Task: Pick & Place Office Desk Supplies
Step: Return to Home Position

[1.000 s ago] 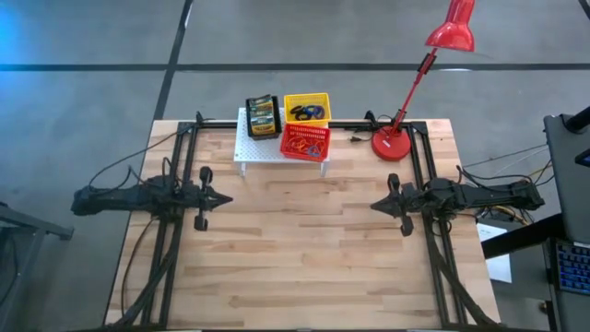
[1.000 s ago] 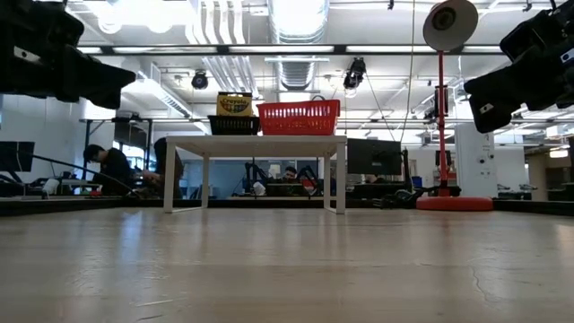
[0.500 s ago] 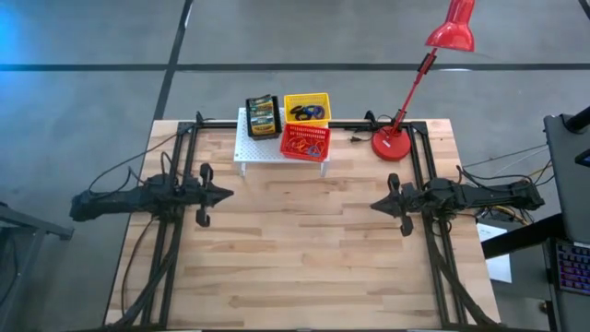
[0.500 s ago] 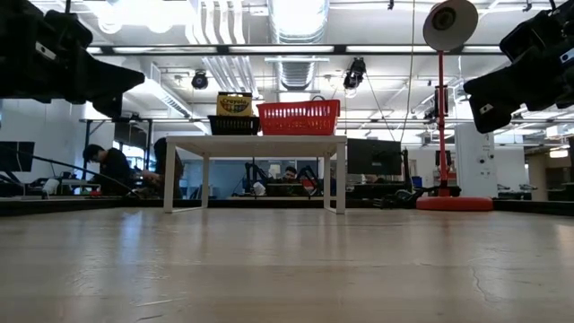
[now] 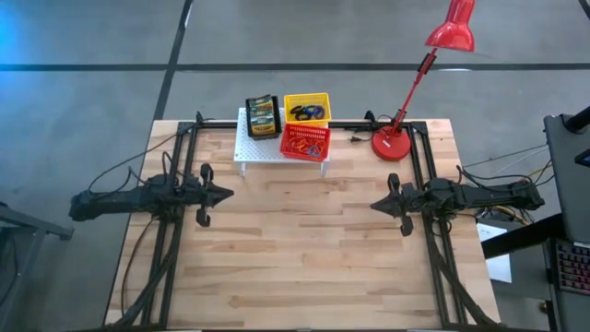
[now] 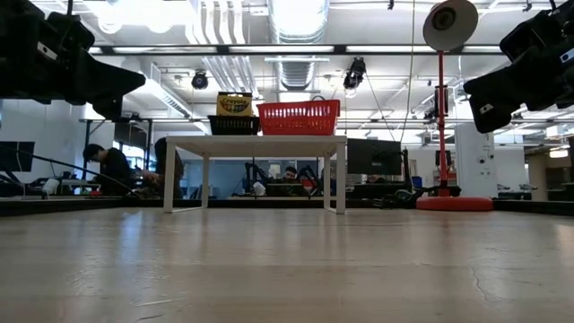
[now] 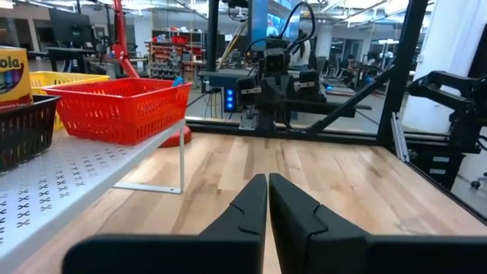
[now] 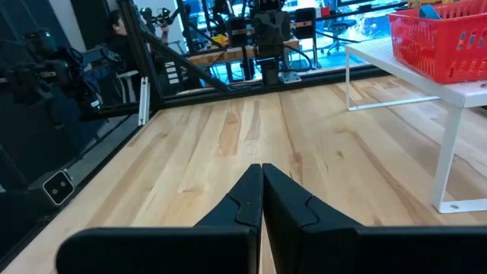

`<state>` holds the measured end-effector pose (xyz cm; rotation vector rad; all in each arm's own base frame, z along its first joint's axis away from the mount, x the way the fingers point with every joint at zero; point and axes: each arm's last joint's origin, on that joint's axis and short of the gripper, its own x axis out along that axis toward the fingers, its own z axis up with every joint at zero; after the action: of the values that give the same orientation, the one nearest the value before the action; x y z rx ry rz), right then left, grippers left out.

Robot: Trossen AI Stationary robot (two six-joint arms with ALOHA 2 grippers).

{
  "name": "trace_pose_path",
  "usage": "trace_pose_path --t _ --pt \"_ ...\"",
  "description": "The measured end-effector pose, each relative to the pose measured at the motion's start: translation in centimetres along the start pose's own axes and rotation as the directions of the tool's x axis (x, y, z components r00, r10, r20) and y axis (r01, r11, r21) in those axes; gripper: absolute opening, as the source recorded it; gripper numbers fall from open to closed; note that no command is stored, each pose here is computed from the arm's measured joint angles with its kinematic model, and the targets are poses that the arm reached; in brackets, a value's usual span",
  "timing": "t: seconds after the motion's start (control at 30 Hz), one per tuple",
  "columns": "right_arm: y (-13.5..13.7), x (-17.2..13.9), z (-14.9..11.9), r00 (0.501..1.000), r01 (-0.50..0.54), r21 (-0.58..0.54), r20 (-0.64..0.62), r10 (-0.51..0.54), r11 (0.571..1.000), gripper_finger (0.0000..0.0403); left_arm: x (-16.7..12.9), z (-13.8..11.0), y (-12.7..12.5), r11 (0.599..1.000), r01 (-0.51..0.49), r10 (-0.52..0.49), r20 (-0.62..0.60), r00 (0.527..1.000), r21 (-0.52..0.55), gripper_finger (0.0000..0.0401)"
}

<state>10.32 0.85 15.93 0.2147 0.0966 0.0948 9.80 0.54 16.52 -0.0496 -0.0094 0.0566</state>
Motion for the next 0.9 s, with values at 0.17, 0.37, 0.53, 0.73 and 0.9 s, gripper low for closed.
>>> trace_pose_path --t 0.17,0.37,0.53,0.73,0.9 --pt "0.00 0.00 0.00 1.000 0.000 0.000 0.000 0.000 1.000 0.0008 0.00 0.01 0.00 1.000 0.000 0.000 0.001 1.000 0.000 0.0023" --pt "0.00 0.00 0.00 1.000 0.000 0.000 0.000 0.000 1.000 0.0008 0.00 0.01 0.00 1.000 0.000 0.000 0.001 1.000 0.000 0.0023" --pt "0.00 0.00 0.00 1.000 0.000 0.000 0.000 0.000 1.000 0.0008 0.00 0.00 0.00 1.000 0.000 0.000 0.001 1.000 -0.001 0.0024" --pt "0.05 -0.02 0.24 1.000 0.000 -0.094 0.023 0.002 0.996 0.0008 0.00 0.01 0.00 1.000 0.000 0.000 0.002 1.000 -0.001 0.0024" --pt "0.06 -0.46 0.57 0.998 0.001 -0.191 0.069 0.013 0.982 0.0008 0.00 0.01 -0.01 1.000 0.001 -0.001 0.002 1.000 -0.001 0.0024"
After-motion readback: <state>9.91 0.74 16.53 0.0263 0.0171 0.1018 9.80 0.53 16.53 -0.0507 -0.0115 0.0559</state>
